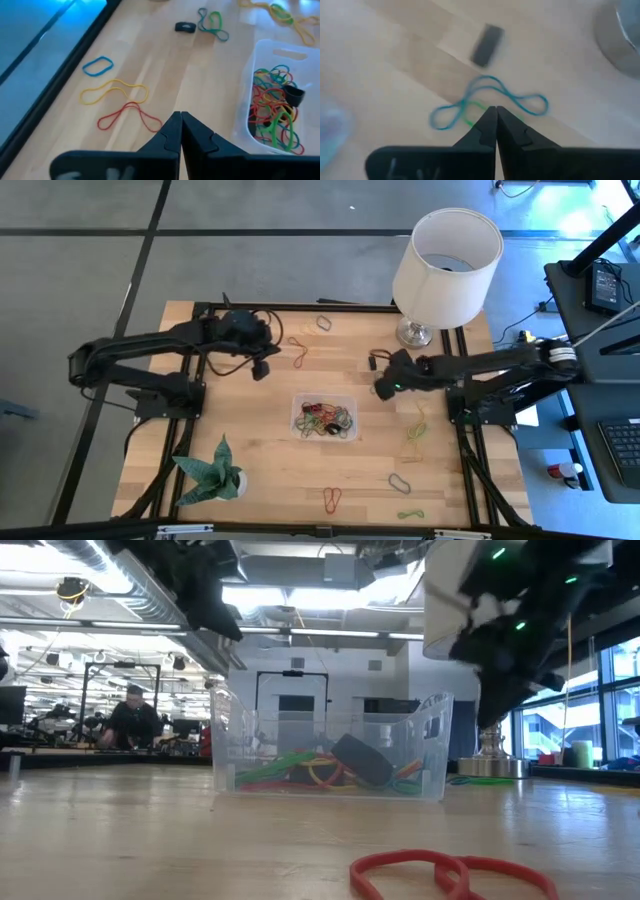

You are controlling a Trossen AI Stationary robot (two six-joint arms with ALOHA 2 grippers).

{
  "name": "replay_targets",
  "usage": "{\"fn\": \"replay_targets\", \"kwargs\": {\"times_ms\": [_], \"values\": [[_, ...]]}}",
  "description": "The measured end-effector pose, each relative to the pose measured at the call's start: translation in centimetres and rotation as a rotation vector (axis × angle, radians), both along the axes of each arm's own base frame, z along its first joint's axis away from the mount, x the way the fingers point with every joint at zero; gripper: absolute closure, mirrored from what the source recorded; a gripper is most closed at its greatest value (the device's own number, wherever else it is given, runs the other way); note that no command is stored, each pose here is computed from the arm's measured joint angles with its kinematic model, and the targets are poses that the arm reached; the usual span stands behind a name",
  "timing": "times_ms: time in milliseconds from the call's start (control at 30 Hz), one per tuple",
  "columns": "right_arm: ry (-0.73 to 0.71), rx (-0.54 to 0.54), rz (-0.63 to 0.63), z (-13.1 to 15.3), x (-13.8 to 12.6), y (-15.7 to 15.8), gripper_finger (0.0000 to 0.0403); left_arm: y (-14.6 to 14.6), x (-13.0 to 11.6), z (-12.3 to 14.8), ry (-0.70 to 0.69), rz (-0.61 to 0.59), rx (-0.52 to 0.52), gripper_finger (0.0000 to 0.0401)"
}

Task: Pick and place rubber bands into bin
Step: Put the blue rubber band into the transparent bin

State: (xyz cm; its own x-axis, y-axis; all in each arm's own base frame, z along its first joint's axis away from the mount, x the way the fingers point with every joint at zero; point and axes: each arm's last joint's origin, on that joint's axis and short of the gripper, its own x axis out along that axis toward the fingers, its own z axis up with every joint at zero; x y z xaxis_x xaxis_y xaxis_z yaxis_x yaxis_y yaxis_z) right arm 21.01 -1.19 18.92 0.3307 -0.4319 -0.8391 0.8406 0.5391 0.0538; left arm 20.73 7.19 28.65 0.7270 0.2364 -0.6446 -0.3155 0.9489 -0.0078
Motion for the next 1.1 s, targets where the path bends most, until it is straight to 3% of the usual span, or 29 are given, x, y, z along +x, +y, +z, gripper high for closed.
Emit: {"fn": "replay_targets", "kwargs": {"times_ms": [200,333,700,833,967,1100], "values": [[0.133,0.115,-0.103,-1.8,2.6,-1.9,0.0393,-0.3,-0.8,0.7,-0.019,-0.025,0.036,0.0399],[0.185,0.134,-0.132,-3.0,3.6,-2.4,0.0383,-0.3,-1.0,0.8,-0.02,-0.029,0.042,0.0399],[0.211,0.13,-0.185,-5.3,4.8,-3.9,0.0283,-0.4,-1.5,0.3,0.073,-0.083,0.074,0.0399],[0.242,0.116,-0.21,-6.2,4.9,-4.5,0.0265,0.0,-1.6,0.3,0.07,-0.078,0.071,0.0399],[0.278,0.102,-0.212,-7.1,5.1,-4.6,0.0274,0.4,-1.8,0.3,0.062,-0.087,0.055,0.04],[0.275,0.099,-0.195,-7.4,5.3,-4.2,0.0336,0.5,-1.8,0.3,0.058,-0.104,0.049,0.0399]]}}
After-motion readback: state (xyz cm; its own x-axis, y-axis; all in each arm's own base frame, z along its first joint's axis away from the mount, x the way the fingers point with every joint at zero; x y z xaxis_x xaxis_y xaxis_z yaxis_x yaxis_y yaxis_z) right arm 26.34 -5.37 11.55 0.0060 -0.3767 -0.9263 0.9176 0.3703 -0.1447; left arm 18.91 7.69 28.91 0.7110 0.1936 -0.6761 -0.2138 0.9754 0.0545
